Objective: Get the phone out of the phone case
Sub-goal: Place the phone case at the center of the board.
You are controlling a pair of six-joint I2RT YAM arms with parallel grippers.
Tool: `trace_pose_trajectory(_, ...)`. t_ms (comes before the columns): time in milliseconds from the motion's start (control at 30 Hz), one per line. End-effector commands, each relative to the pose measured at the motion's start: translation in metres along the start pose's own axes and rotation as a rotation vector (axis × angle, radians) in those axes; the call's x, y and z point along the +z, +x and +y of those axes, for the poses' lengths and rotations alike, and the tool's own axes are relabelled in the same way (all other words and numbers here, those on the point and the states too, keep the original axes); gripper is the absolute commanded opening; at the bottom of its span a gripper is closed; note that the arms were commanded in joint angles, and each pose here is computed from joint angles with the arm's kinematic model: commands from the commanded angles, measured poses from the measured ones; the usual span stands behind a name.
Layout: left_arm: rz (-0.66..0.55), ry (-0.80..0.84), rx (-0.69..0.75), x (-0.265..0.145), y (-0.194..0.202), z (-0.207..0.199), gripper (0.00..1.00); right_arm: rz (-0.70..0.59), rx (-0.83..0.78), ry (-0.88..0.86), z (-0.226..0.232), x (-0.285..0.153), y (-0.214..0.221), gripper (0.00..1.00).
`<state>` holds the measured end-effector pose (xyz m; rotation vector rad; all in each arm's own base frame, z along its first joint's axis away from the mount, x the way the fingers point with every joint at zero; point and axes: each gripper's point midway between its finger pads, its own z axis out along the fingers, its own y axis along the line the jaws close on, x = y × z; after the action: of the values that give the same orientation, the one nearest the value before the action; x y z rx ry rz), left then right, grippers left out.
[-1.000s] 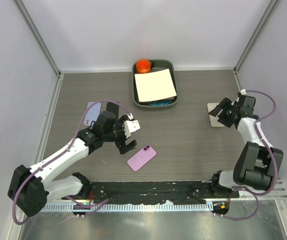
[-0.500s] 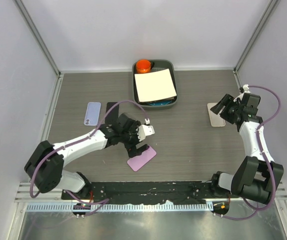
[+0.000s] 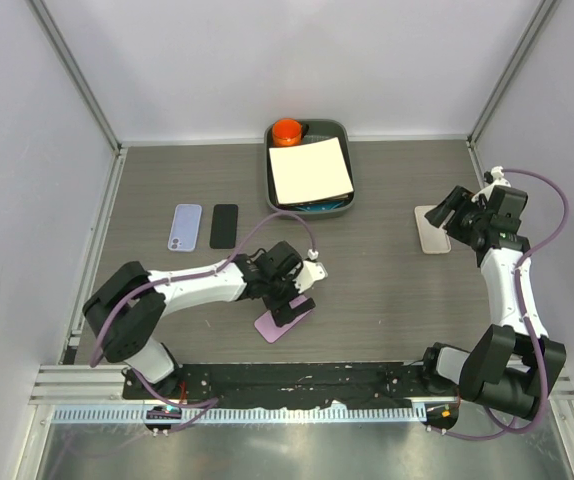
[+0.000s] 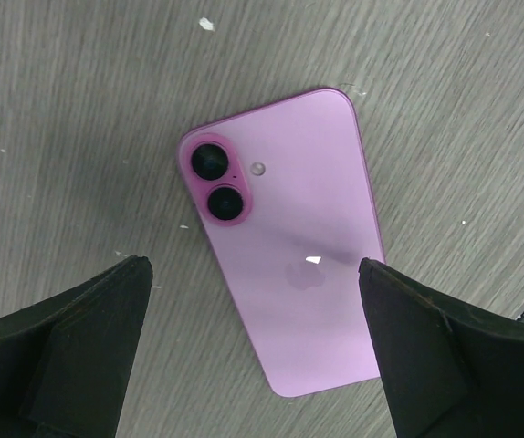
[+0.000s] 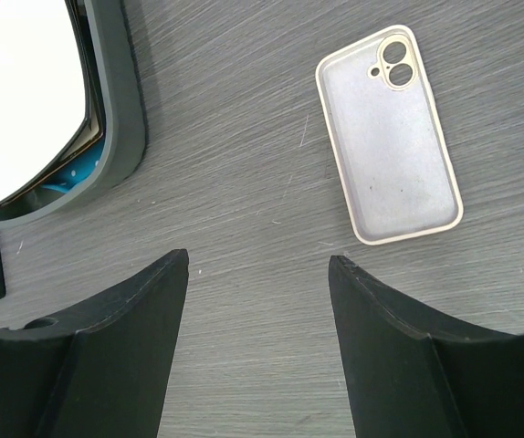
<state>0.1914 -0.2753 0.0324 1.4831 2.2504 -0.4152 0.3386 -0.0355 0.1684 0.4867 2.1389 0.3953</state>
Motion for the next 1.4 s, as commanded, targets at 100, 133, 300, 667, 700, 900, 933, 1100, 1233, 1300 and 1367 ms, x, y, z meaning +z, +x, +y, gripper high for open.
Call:
trace_pose_trajectory(100, -0.023, -0.150, -0.068, 0.000, -0.018, 0.002, 1.00, -0.092, -0.054, -0.021, 0.008, -0.009, -0.029, 0.68)
trace_pose_trajectory(133, -0.019, -0.195, -0.071, 0.000, -0.018, 0.008, 1.00, -0.095, -0.054, -0.021, 0.008, -0.010, -0.030, 0.68)
trace_pose_trajectory(300, 0.061, -0.222, -0.097, 0.011, -0.013, 0.004, 1.00, -0.104, -0.058, -0.026, 0.010, -0.012, -0.031, 0.68)
trace_pose_trajectory(667, 0.122, -0.154, -0.092, 0.017, -0.005, -0.007, 1.00, -0.117, -0.062, -0.034, 0.010, -0.016, -0.034, 0.68)
trace_pose_trajectory(700, 0.121, -0.149, -0.094, 0.017, -0.005, -0.008, 1.00, -0.118, -0.061, -0.033, 0.010, -0.016, -0.034, 0.68)
trace_pose_trajectory(900, 0.169, -0.078, -0.084, 0.012, 0.002, -0.020, 1.00, -0.113, -0.058, -0.035, 0.009, -0.015, -0.033, 0.68)
trace_pose_trajectory(933, 0.180, -0.077, -0.083, 0.010, 0.004, -0.021, 1.00, -0.116, -0.057, -0.035, 0.010, -0.016, -0.034, 0.68)
trace_pose_trajectory(1100, 0.201, -0.029, -0.084, 0.009, 0.017, -0.030, 1.00, -0.112, -0.053, -0.039, 0.010, -0.015, -0.033, 0.68)
trace_pose_trajectory(1233, 0.210, -0.008, -0.089, 0.006, 0.015, -0.033, 1.00, -0.114, -0.051, -0.041, 0.011, -0.016, -0.034, 0.68)
trace_pose_trajectory(1300, 0.185, -0.005, -0.087, 0.003, 0.010, -0.034, 1.00, -0.117, -0.053, -0.039, 0.010, -0.016, -0.034, 0.68)
trace_pose_trajectory(1367, 0.166, 0.007, -0.061, 0.000, 0.006, -0.034, 1.00, -0.120, -0.052, -0.039, 0.010, -0.017, -0.034, 0.68)
